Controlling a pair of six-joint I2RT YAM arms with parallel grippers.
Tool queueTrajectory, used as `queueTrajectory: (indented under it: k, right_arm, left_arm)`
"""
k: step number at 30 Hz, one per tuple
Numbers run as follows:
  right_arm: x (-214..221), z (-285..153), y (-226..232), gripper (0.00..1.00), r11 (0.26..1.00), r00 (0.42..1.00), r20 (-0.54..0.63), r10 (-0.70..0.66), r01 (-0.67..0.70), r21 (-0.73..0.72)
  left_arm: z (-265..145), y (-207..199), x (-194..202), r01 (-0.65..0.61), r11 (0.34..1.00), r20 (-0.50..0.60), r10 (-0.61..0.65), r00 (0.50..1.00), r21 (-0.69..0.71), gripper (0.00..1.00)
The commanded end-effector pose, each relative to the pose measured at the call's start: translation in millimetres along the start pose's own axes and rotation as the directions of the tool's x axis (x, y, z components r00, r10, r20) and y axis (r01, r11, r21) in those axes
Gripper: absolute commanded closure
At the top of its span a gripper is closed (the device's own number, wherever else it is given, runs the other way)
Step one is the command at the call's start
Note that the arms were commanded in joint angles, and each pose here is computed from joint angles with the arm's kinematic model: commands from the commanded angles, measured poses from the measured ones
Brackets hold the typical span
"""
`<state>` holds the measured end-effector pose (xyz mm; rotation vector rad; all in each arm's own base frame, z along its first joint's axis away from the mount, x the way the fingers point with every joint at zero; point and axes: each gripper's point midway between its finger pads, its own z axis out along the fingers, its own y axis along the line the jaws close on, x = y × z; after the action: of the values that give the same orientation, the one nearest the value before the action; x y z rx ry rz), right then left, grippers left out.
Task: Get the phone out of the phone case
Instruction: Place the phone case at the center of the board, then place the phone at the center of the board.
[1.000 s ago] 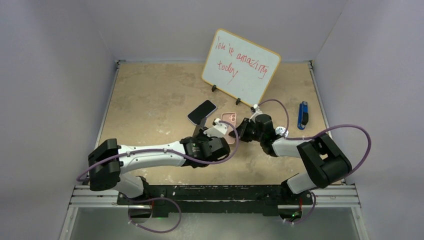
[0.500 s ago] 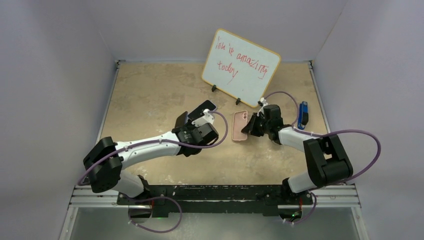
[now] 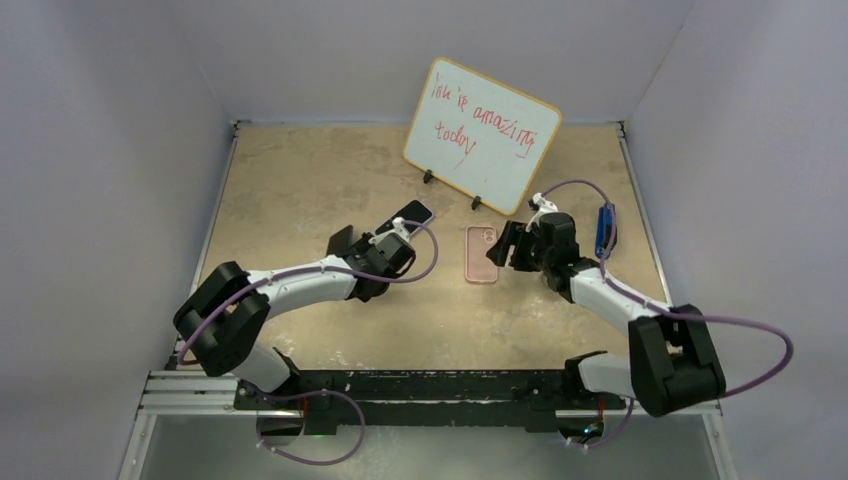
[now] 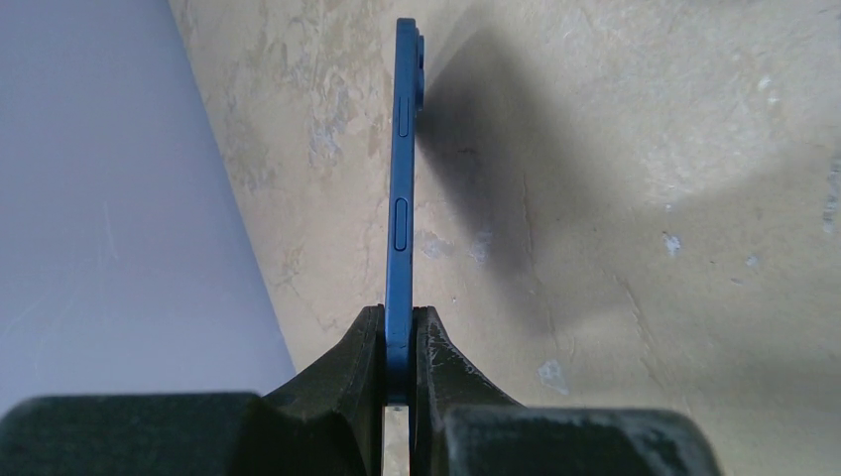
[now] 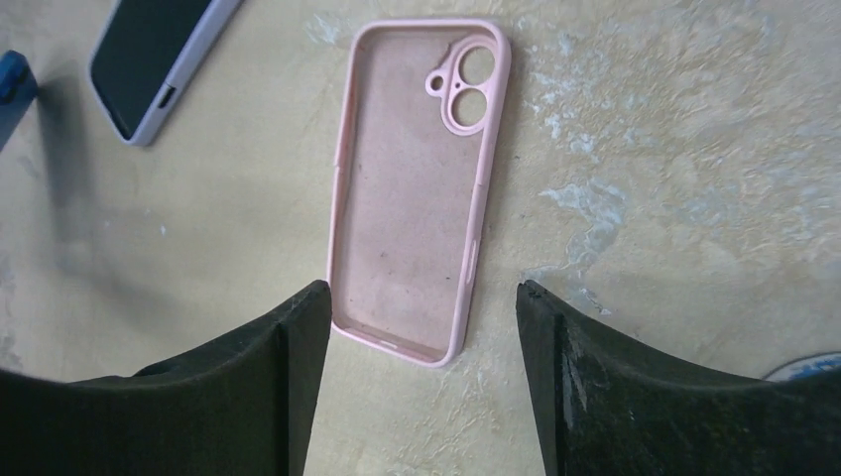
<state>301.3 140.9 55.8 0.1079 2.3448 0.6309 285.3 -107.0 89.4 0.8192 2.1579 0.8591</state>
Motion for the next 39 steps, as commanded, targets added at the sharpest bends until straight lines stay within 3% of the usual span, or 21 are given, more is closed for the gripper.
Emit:
queueTrajectory:
  k: [1,11,19,32,38,39]
  right_arm:
    - [-19.3,-16.1,-0.6,0.29,1.0,0.99,0.138,-0.013,0.011,0.014]
    - [-29.3,-32.5,4.5,0.29,1.0,0.97,0.244,0.003,0.001,-0.014]
    - [-33.3,-38.8,6.8,0.29,1.0,0.958,0.285,0.01,-0.002,-0.028]
    - [-33.3,-41.7,8.0,0.3,0.999,0.954,0.301,0.015,-0.003,-0.039]
    - [-33.8,-42.8,7.8,0.3,0.999,0.952,0.306,0.014,-0.003,-0.038]
    - [-33.8,-43.0,7.9,0.3,0.999,0.952,0.306,0.014,-0.002,-0.038]
  left_arm:
    - [22.6,8.7,3.7,-0.031,0.999,-0.006,0.031,1.0,-0.037,1.0]
    - [66.5,8.3,34.9,-0.151,0.988,-0.09,0.149,0.985,-0.013,1.0]
    - [74.2,0.6,63.6,-0.221,0.975,-0.167,0.22,0.961,0.011,0.95]
    - [73.5,-11.8,89.1,-0.214,0.976,-0.253,0.216,0.943,0.035,0.67]
    - [69.5,-8.7,88.2,-0.172,0.985,-0.257,0.172,0.951,0.024,0.35]
    - [69.0,-8.0,87.9,-0.163,0.986,-0.259,0.163,0.952,0.022,0.34]
